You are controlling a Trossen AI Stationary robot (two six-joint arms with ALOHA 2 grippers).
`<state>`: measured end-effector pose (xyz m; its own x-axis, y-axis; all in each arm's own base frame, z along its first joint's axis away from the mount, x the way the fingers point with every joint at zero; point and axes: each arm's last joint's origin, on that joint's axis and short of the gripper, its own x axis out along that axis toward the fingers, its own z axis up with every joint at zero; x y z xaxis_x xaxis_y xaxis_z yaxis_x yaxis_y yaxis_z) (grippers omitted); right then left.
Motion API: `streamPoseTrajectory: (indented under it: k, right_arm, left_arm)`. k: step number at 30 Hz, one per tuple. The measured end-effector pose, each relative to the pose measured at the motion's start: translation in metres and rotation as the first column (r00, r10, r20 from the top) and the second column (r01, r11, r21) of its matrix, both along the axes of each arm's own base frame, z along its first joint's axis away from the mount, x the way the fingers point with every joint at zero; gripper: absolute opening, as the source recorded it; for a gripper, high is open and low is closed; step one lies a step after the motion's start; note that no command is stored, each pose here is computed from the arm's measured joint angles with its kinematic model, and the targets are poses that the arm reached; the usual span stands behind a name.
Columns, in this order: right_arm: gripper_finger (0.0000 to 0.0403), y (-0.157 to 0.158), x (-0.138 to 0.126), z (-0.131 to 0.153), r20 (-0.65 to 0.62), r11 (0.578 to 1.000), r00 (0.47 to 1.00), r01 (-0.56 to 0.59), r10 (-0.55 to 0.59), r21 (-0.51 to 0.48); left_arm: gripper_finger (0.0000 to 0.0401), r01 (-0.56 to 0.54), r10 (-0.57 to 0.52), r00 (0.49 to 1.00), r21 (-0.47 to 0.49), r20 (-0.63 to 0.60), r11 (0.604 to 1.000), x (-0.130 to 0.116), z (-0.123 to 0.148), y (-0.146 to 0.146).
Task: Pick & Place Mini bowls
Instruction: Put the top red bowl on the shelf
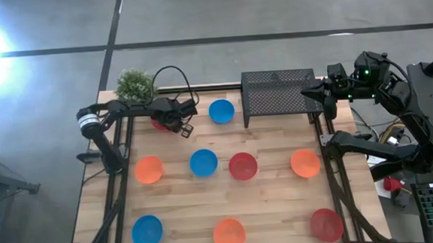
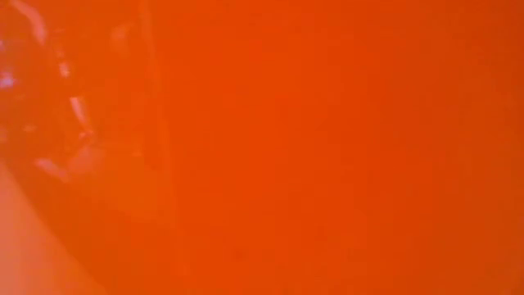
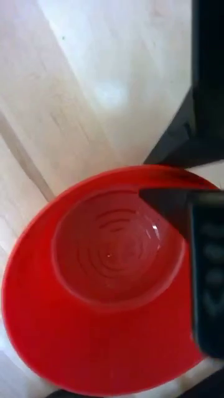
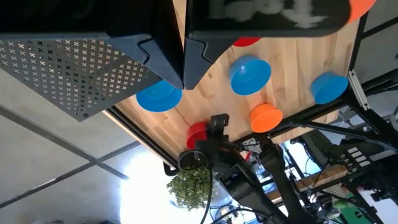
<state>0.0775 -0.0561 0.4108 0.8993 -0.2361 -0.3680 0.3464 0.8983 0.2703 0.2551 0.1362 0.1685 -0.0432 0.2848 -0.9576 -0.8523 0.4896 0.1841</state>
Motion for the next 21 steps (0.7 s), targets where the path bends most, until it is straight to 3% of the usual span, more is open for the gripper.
streamPoseTrajectory:
  k: [9,16,21]
  right_arm:
    - [0.0008,0.000,0.000,0.000,0.000,1.000,1.000,0.000,0.000,0.000]
    - [0.0008,0.000,0.000,0.000,-0.002,1.000,1.000,-0.002,0.002,-0.005]
    - [0.0008,0.000,0.000,0.000,-0.018,0.998,1.000,-0.027,0.026,-0.063]
  left_arm:
    - [0.0002,0.125,-0.125,0.992,-0.004,0.005,0.992,0.004,0.013,-0.003]
    - [0.0001,0.258,-0.263,0.963,0.087,0.056,0.962,0.020,0.062,-0.008]
    - [0.0001,0.362,-0.378,0.925,0.224,0.031,0.905,0.037,0.101,-0.017]
